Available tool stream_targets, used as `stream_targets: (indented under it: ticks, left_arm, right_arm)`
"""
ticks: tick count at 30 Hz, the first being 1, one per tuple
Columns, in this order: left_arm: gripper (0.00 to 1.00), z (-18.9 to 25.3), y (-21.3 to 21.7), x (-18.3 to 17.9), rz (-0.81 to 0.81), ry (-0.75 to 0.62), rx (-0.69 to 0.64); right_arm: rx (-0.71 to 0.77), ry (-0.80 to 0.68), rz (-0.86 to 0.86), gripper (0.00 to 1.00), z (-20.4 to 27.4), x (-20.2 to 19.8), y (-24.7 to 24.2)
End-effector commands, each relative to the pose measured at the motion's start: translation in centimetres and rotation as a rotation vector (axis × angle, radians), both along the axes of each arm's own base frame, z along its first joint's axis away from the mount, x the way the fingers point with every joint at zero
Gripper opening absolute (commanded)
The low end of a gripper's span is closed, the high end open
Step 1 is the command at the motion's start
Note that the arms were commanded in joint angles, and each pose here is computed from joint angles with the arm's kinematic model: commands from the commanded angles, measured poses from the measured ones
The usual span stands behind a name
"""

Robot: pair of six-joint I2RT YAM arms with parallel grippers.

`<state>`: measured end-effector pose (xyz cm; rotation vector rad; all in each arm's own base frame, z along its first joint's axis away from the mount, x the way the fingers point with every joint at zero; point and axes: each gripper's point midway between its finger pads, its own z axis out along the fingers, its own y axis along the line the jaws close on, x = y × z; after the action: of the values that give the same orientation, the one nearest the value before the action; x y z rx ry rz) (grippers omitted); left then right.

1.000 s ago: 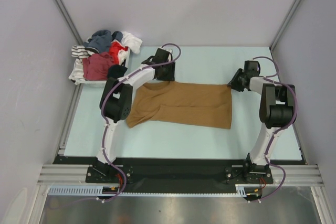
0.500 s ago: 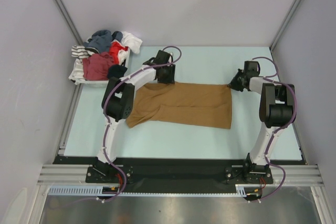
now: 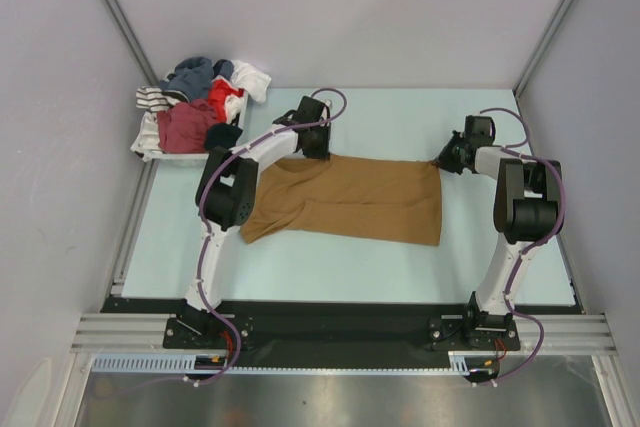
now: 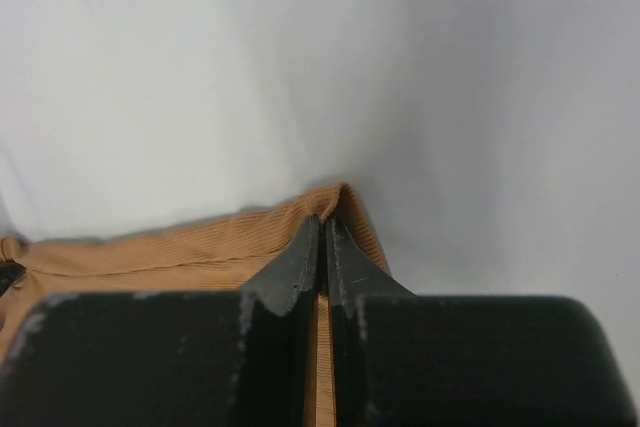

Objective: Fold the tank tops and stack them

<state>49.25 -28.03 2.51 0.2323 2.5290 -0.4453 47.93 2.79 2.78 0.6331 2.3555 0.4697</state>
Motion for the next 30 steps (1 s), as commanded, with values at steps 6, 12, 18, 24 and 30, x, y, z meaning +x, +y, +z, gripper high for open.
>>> stream_targets:
  ticks: [6, 12, 18, 24, 30]
  left_arm:
    - [0.00, 3.8, 0.1, 1.5, 0.016, -0.089, -0.011]
    - [0.00, 6.0, 1.3, 1.4, 0.031, -0.132, 0.032]
    - [0.00, 7.4, 1.6, 1.1, 0.031, -0.155, 0.032]
    - [0.00, 8.2, 1.8, 0.5, 0.028, -0.165, 0.024]
    - [0.00, 8.1, 2.0, -0.1, 0.026, -0.159, 0.025]
  right_arm:
    - [0.003, -0.081, 0.029, 0.00, 2.7, 1.6, 0.2]
    - [-0.005, -0.096, 0.036, 0.00, 3.7, 1.5, 0.3]
    - [-0.041, -0.115, 0.050, 0.00, 4.7, 1.4, 0.7]
    - [-0.070, -0.128, 0.051, 0.00, 5.5, 1.2, 0.9]
    - [-0.071, -0.123, 0.046, 0.00, 5.4, 0.4, 0.8]
